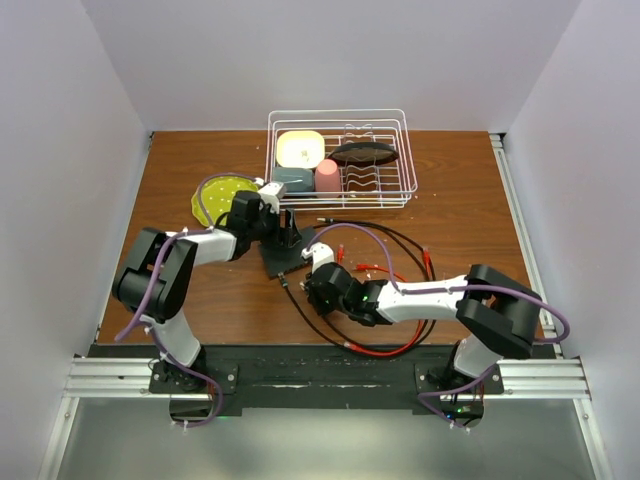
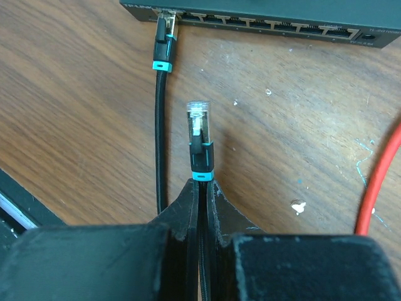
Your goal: Insert the plug into the switch port
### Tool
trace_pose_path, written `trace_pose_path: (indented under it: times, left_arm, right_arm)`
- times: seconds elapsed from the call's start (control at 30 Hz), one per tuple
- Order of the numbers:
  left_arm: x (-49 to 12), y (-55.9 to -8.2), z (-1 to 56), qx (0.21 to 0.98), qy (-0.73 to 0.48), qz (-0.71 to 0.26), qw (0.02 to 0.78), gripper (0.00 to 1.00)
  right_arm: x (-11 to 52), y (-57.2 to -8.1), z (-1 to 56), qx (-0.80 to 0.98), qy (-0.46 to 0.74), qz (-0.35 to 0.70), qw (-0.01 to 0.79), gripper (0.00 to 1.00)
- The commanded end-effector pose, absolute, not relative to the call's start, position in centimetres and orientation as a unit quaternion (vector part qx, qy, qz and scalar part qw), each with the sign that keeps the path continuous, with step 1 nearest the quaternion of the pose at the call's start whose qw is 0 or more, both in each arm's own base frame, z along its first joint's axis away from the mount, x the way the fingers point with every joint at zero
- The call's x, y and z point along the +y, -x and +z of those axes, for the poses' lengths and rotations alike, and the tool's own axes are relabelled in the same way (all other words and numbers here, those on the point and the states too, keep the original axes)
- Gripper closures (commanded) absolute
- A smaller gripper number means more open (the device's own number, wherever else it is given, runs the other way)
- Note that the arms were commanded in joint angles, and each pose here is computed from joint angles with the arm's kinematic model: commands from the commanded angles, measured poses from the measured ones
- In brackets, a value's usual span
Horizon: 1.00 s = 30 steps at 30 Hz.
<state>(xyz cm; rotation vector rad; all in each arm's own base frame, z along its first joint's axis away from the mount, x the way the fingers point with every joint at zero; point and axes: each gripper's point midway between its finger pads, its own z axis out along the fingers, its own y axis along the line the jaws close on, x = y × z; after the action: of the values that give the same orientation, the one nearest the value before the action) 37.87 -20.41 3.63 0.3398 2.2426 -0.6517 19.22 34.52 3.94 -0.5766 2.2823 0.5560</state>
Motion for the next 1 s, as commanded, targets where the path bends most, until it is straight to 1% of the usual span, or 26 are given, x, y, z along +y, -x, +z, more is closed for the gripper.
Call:
trace_pose_path:
  times: [0.0,0.07,0.3,0.63,0.97]
  left_arm:
    - [-20.7,-36.8,3.6,0.877,-0.109,-0.284,0.372,0.26]
    - [-20.7,-36.5,4.0,0.871,-0.104,-0.292,0.381,0.28]
    - [-20.4,-34.7,4.2,0.870,-0.087,-0.306,0.377,0.31]
    - [-20.4,-34.3,4.4,0.873,-0.080,-0.309,0.369,0.31]
    - [-19.9,-34.2,5.0,0.874,-0.074,-0.300,0.374,0.30]
  right_arm:
    - [35.6,-19.2,4.2,0.888,0.217,0.219,0.340,1.00]
    - [35.8,-19.0,3.7,0.891,0.220,0.219,0.331,1.00]
    - [36.2,-18.8,2.1,0.903,0.221,0.204,0.305,1.00]
    - [36.4,-18.9,2.0,0.907,0.210,0.203,0.304,1.00]
    - [36.5,-18.5,1.5,0.924,0.210,0.169,0.271,1.00]
